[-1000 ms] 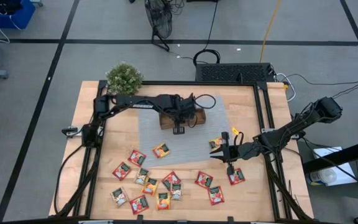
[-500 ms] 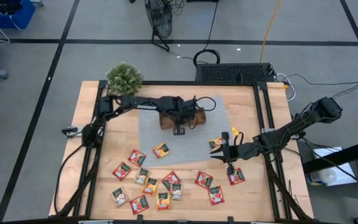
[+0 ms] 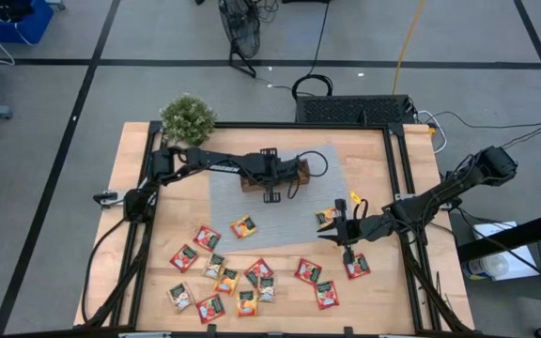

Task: Pick & Place Tea
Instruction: Put the brown tea bag into the middle section of the wooden organizer

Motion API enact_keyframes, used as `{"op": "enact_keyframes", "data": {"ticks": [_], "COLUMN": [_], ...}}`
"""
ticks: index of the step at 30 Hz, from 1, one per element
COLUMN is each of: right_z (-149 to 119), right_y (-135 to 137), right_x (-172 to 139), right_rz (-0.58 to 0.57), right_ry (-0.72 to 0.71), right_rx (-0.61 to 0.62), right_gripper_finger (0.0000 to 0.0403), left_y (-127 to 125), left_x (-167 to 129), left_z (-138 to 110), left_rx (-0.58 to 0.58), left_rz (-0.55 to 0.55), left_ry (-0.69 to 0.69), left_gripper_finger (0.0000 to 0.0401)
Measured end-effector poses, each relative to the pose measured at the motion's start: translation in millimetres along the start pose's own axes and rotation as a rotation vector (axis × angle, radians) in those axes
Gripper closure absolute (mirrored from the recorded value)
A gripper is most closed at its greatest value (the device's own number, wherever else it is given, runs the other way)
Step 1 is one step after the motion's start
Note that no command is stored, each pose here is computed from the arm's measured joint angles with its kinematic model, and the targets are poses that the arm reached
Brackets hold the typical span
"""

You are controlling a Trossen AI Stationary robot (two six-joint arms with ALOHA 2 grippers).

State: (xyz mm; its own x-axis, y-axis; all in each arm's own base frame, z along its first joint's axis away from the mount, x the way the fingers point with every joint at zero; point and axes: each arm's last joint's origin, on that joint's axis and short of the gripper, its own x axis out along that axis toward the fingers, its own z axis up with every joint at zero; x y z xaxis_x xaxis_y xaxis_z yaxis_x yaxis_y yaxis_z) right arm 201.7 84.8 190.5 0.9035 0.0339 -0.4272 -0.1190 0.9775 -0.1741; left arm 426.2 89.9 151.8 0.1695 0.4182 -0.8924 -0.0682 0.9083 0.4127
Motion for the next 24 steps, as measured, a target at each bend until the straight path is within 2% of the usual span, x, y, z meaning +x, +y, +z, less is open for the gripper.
{"op": "enact_keyframes", "data": {"ticks": [11,24], "right_z": [0,0], "right_y": [0,0], "right_x": [0,0], "right_rz": [0.0,0.001], "right_ry": [0.0,0.0], "right_rx": [0.008,0.008], "right_gripper_finger": [0.036,0.036], "left_y": [-16,-16], "left_x": [-9,-14], "left_z": [3,3], "left_rx": [0.073,0.079], "left_rz": [0.172,0.292], "left_ry": [0.019,0.032], "left_gripper_finger": [0.0398,0.0393]}}
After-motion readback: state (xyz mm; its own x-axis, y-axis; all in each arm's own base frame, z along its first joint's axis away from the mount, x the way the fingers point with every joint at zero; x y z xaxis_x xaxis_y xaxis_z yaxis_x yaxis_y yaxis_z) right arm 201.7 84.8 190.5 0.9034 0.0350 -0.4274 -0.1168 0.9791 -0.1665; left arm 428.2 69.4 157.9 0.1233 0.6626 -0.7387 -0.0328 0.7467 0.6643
